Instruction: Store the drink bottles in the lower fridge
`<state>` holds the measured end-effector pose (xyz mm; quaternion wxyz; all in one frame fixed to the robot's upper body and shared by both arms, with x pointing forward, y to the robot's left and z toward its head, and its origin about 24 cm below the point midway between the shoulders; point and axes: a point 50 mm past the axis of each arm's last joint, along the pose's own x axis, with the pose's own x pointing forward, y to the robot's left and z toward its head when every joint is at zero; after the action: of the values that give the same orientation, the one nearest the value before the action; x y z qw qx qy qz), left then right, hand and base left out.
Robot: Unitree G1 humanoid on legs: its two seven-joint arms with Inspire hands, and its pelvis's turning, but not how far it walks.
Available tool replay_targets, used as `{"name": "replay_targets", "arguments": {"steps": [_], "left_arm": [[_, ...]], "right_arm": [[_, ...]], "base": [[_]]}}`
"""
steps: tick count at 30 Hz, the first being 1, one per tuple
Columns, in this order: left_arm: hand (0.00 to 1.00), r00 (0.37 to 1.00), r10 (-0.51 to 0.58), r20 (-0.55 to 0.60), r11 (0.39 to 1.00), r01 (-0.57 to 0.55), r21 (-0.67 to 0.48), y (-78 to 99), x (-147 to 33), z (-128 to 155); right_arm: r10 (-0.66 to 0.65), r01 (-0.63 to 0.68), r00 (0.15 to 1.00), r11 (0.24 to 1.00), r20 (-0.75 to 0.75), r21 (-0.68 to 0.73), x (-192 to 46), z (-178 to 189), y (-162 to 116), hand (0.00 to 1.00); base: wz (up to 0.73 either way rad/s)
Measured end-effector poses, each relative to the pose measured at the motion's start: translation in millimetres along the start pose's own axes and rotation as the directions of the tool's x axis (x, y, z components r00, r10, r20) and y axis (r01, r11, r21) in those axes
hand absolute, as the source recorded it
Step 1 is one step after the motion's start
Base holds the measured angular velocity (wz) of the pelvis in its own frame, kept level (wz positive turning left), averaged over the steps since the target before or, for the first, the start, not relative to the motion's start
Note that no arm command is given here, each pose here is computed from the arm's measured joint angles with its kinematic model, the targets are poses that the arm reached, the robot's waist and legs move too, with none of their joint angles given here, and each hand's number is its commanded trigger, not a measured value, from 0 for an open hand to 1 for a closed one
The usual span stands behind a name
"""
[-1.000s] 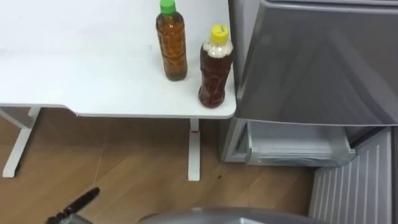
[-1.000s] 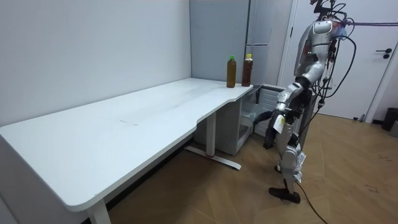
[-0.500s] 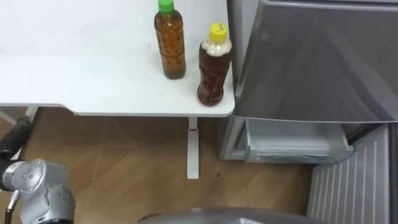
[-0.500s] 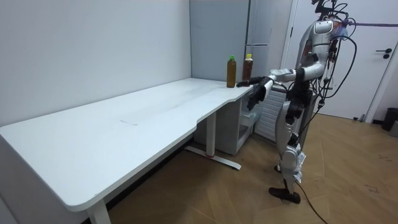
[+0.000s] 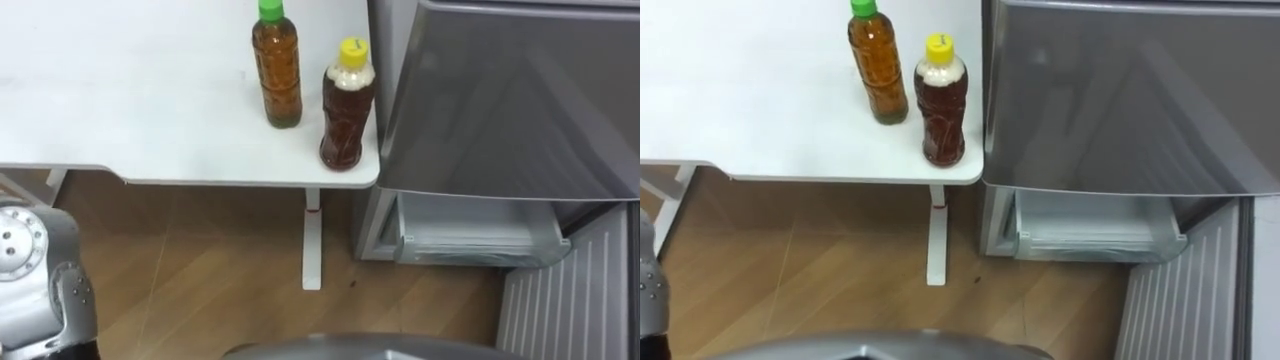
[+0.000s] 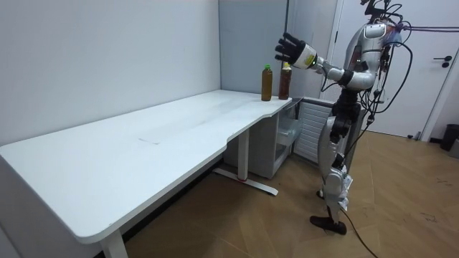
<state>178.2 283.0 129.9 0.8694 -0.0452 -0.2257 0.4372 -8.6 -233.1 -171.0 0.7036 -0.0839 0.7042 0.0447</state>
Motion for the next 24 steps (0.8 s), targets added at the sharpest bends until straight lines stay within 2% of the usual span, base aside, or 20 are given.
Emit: {"name": "replay_targets", "arguments": {"steps": [5,7,11,16,24], "left_arm": [[0.0,0.977,-0.21,0.043,0.975,0.212,-0.063,-29.9,-6.3,10],[0.0,0.948,-0.311,0.073,0.944,0.317,-0.097,-44.8,-9.1,16],[0.0,0.89,-0.446,0.096,0.883,0.455,-0.113,-61.2,-15.6,20],[0.0,0.74,-0.663,0.112,0.731,0.673,-0.116,-83.3,-32.4,23],[0.0,0.535,-0.832,0.147,0.52,0.845,-0.129,-108.9,-49.2,27]], "right_arm": [[0.036,-0.036,0.999,0.999,0.0,0.0,0,0,1,0.0],[0.045,-0.045,0.999,0.999,-0.007,-0.001,0,3,0,0.0],[0.045,-0.045,0.999,0.999,-0.001,-0.016,0,10,-3,0.0],[0.041,-0.04,0.999,0.998,0.012,-0.04,0,16,-6,0.0],[0.034,-0.033,0.999,0.998,0.024,-0.047,0,23,-9,0.0]], "base": [[0.08],[0.0],[-0.01],[-0.05],[-0.04]]}}
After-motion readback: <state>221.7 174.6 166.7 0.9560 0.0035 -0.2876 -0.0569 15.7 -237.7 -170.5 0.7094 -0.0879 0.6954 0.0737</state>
